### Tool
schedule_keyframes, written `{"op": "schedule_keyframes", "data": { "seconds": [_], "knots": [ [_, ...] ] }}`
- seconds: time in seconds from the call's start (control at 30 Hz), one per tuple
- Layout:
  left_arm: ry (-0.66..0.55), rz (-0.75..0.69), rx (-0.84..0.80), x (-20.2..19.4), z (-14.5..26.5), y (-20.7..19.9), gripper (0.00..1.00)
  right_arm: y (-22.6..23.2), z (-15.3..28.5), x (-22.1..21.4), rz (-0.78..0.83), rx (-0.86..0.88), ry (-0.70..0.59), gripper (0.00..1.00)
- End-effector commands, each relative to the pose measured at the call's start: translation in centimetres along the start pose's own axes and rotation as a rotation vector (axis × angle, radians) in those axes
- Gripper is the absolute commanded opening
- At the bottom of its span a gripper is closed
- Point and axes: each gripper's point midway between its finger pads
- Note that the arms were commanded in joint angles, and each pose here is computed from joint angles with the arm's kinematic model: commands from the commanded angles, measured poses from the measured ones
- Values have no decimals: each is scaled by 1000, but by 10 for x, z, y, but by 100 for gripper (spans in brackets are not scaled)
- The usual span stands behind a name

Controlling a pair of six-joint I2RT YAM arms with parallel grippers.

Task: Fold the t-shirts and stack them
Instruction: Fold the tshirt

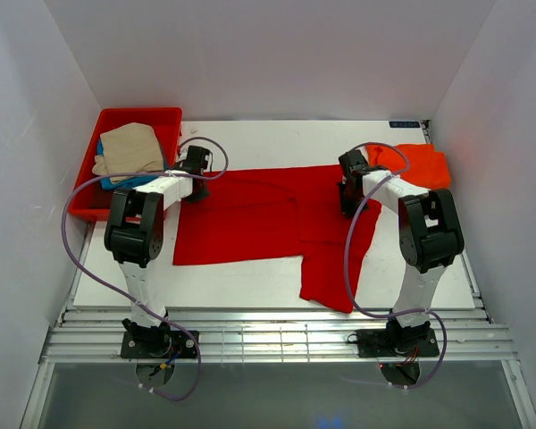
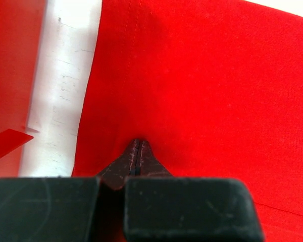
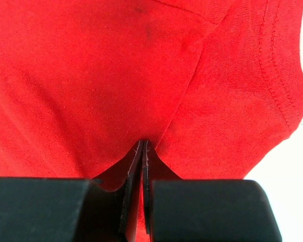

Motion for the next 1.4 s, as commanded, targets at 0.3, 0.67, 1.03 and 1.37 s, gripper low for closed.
{"op": "schedule_keyframes", "data": {
  "seconds": [0.3,0.67,1.03,1.37],
  "knots": [
    [77,-54,81,-22,-7,23,0,-20,-4,-10,4,-114,53,8],
    [70,-55,107,-15,-7,30,0,-31,-3,-14,17,-165,59,8],
    [78,-40,126,-16,-9,39,0,-36,-2,-13,14,-184,61,8],
    [-47,10,17,42,7,20,0,-29,25,27,12,-152,-87,8]
  ]
}}
Point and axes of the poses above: each gripper's point midway between its finger pads, its own z axis back along the fingers, its own y axis along the line the jaws close on, x = y × z, and after that the axes turned 15 degrees about -z, right-handed
